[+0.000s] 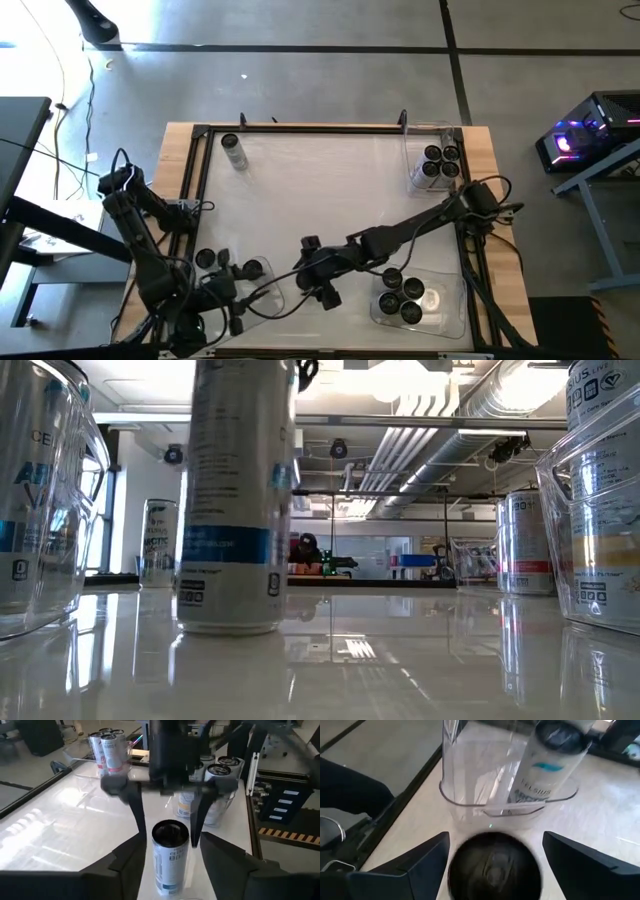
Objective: Sort soda cans
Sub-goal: Put the bottom right white-blue soda can into the bottom left transparent bin
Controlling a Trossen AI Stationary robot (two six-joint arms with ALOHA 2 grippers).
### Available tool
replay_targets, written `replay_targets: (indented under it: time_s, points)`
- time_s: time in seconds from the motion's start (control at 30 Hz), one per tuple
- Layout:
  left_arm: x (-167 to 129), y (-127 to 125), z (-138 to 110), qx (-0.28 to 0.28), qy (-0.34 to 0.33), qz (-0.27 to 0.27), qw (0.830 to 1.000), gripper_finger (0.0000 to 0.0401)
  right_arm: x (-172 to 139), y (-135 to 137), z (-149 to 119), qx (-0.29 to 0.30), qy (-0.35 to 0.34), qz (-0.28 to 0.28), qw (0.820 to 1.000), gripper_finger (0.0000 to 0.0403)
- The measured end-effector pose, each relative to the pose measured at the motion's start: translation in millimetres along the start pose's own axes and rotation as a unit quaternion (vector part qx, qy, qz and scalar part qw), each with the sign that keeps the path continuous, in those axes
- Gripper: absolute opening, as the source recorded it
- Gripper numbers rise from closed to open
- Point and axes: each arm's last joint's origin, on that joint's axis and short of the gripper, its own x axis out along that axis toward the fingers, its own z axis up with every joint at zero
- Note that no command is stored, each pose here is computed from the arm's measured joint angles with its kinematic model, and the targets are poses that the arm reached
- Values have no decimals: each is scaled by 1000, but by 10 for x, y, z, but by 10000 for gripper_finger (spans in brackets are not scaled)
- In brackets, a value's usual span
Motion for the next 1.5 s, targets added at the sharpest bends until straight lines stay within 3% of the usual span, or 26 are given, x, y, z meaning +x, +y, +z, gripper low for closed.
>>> replay_targets:
  time_s: [0.3,0.47,0.57,0.67,0.87,1.3,1.5]
  points:
    - [334,-128,-121,5,16,22,1000,259,-781,74,139,-19,16,-87,996,318]
    - [724,-129,-80,-19,59,6,998,312,-1159,234,-267,42,9,-158,987,318]
    - [992,-108,-55,-3,75,-4,997,329,-1308,359,-536,94,-44,-188,977,318]
    - [1195,-80,-63,27,95,-21,995,333,-1397,482,-736,131,-105,-191,967,318]
    - [1335,1,-60,22,120,-24,992,333,-1462,658,-949,149,-177,-185,955,318]
    - [1396,-40,-184,27,147,-28,988,328,-1470,728,-997,136,-171,-186,958,318]
    - [1408,-29,-196,22,153,-25,988,291,-1469,729,-994,138,-172,-185,958,318]
